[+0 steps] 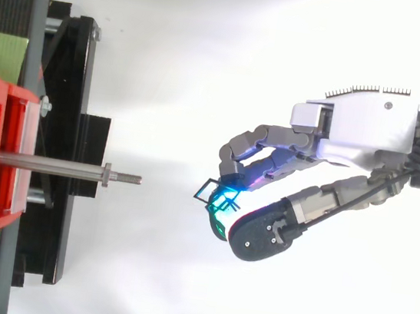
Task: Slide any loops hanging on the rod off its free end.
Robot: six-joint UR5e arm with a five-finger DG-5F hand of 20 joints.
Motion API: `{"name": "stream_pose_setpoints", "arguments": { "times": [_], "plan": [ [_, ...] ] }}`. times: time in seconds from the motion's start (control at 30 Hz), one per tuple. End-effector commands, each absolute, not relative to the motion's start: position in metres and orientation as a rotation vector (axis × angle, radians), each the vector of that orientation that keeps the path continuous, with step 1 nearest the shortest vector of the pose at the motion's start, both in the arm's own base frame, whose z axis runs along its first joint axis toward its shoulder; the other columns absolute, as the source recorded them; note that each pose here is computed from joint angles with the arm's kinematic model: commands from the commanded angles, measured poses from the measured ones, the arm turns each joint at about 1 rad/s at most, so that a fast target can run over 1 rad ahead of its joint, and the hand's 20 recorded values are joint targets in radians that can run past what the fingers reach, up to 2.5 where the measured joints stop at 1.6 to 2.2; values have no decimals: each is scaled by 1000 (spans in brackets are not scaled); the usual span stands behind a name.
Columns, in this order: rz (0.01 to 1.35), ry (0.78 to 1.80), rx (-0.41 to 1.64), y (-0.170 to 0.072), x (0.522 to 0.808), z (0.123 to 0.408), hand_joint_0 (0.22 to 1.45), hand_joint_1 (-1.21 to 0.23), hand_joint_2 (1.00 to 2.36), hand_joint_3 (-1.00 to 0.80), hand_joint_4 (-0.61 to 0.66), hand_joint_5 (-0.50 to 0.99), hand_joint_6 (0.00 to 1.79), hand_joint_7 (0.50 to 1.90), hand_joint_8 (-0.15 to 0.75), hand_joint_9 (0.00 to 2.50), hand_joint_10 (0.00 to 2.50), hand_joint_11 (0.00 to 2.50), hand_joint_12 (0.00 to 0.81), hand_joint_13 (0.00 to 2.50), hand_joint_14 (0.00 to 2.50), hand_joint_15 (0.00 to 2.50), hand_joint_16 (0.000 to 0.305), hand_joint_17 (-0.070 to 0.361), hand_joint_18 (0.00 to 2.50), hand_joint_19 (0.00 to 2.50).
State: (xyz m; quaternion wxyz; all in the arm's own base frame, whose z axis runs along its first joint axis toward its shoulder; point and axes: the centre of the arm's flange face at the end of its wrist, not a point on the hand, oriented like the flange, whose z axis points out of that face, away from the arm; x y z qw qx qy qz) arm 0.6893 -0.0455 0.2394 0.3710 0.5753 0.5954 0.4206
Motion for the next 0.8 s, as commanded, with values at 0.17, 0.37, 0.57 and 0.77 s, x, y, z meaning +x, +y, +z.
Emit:
{"name": "stream_pose_setpoints", "arguments": {
  "times": [0.17, 0.37, 0.57, 0.77],
  "plan": [
    [1079, 1525, 1477, -46, 689, 239, 618, -634, 1002, -471, 183, -151, 672, 1312, 262, 686, 0, 38, 285, 532, 0, 0, 45, 100, 514, 94],
    [1079, 1525, 1477, -46, 689, 239, 630, -808, 1006, -425, 172, -168, 682, 1298, 251, 653, 0, 41, 286, 513, 0, 0, 45, 101, 498, 78],
    [1081, 1525, 1475, -45, 690, 239, 670, -879, 1000, -500, 158, -174, 699, 1265, 247, 646, 0, 39, 285, 515, 0, 0, 45, 100, 500, 60],
    [1080, 1524, 1476, -46, 689, 239, 705, -895, 1000, -500, 151, -175, 706, 1253, 240, 635, 0, 32, 281, 509, 0, 0, 44, 99, 502, 35]
  ]
}}
